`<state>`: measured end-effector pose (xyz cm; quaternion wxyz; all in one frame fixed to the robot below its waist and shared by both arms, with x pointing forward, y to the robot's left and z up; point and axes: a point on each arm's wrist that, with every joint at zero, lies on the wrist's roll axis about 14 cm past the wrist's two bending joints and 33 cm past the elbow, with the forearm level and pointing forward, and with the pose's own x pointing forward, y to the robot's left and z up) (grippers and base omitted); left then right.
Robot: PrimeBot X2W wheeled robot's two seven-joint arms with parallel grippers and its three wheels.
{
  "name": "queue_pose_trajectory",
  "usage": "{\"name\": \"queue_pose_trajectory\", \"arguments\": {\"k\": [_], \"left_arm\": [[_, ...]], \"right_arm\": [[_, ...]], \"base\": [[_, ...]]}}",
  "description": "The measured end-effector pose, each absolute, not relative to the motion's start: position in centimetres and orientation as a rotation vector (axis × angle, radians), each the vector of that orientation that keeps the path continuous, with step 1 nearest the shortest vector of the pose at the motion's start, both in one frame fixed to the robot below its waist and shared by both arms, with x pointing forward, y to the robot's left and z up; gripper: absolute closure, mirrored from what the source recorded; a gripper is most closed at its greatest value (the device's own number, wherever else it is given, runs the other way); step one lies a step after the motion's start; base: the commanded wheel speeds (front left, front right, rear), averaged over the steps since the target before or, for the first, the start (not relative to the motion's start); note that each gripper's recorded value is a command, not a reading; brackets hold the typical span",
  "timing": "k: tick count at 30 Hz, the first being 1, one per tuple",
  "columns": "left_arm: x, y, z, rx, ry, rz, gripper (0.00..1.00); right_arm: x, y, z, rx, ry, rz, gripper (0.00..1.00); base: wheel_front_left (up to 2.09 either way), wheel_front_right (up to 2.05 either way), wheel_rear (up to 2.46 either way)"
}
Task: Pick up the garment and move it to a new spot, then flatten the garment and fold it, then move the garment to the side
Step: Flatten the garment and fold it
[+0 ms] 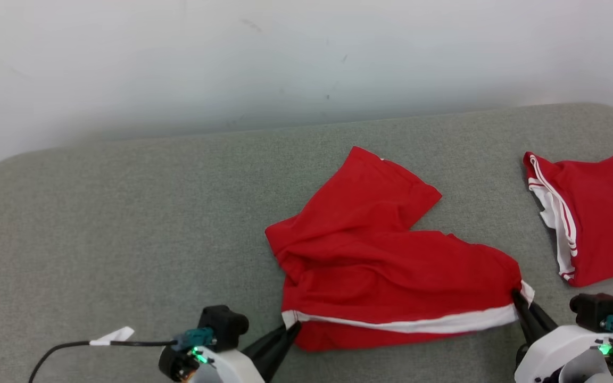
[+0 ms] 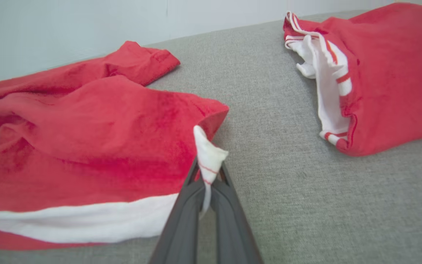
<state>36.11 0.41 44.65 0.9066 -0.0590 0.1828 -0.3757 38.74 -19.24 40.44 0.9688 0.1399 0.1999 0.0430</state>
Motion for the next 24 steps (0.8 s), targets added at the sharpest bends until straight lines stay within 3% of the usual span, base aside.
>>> {"name": "queue_pose_trajectory", "arguments": {"k": [5, 10, 17, 24], "left_arm": [[37.8, 1.1, 47.4, -0.137, 0.261, -0.745, 1.0], [41.7, 3.4, 50.0, 0.0, 0.172, -0.706, 1.0], [49.8, 5.9, 54.9, 0.039, 0.077, -0.633, 1.0], [57.7, 6.9, 56.5, -0.006, 0.102, -0.589, 1.0]], "right_arm": [[40.2, -18.3, 43.4, 0.364, 0.308, 0.113, 1.0], [43.3, -16.8, 47.3, 0.412, 0.231, 0.183, 1.0], [50.1, -14.6, 53.4, 0.382, 0.14, 0.3, 1.0], [58.1, -15.0, 58.2, 0.374, 0.025, 0.283, 1.0]], "base": [[0.0, 0.0, 0.0], [0.0, 0.0, 0.0], [0.0, 0.0, 0.0], [0.0, 0.0, 0.0]]}}
